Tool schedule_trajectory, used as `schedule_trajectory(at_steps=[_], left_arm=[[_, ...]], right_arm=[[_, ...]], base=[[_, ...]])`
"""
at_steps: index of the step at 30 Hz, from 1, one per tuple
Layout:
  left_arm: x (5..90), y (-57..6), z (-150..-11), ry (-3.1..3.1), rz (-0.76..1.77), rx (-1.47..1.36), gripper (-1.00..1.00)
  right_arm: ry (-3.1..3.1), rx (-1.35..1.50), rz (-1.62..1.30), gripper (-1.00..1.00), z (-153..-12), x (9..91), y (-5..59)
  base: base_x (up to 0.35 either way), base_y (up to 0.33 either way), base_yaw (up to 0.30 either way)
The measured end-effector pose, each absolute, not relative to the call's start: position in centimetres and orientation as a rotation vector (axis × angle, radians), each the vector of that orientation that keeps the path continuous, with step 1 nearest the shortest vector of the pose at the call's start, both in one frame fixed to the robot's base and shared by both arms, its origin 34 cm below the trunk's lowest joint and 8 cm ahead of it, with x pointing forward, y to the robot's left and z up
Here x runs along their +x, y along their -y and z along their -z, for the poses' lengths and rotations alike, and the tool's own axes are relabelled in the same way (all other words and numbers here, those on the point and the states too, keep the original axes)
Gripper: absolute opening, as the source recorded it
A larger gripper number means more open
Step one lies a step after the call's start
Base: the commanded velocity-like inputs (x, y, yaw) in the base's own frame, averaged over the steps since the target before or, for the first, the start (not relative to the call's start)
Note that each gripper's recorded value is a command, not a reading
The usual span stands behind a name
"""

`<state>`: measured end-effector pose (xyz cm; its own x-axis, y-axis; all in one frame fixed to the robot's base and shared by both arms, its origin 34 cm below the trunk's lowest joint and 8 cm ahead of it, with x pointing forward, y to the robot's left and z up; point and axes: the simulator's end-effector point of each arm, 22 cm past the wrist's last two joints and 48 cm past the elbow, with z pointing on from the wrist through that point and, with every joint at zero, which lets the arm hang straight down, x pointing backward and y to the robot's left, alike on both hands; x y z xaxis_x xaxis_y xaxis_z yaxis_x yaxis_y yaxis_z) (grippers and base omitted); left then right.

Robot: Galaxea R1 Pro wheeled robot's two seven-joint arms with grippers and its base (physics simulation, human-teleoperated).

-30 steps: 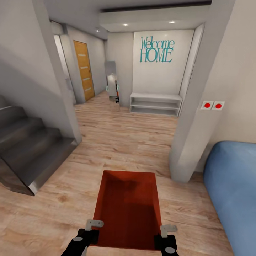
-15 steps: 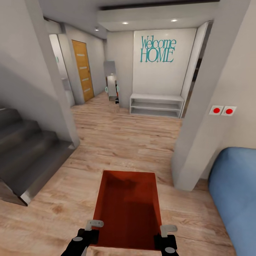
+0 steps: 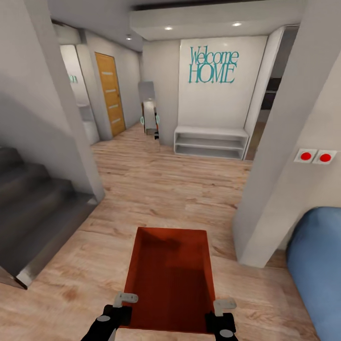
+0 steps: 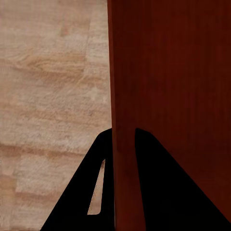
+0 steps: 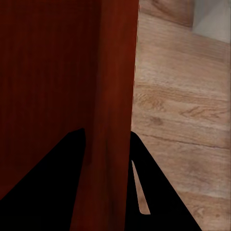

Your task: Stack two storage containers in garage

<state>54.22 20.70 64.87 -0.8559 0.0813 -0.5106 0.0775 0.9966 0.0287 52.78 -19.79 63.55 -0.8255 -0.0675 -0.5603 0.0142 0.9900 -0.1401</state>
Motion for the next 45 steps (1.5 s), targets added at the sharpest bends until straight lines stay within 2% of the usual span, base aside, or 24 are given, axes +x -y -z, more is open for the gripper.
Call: schedule_trajectory(at_steps=[8, 45], left_arm=[[54.33, -20.70, -64.95, -2.600, -0.010, 0.111, -1.00], [54.37, -20.76, -64.98, -2.599, -0.010, 0.108, -1.00]], right_arm=[[-2.533, -0.035, 0.184, -1.00, -63.63, 52.89, 19.79], [-2.532, -0.040, 0.183, -1.00, -63.66, 53.03, 19.74]], base=[[0.322, 0.000, 0.195], [0.322, 0.000, 0.003]])
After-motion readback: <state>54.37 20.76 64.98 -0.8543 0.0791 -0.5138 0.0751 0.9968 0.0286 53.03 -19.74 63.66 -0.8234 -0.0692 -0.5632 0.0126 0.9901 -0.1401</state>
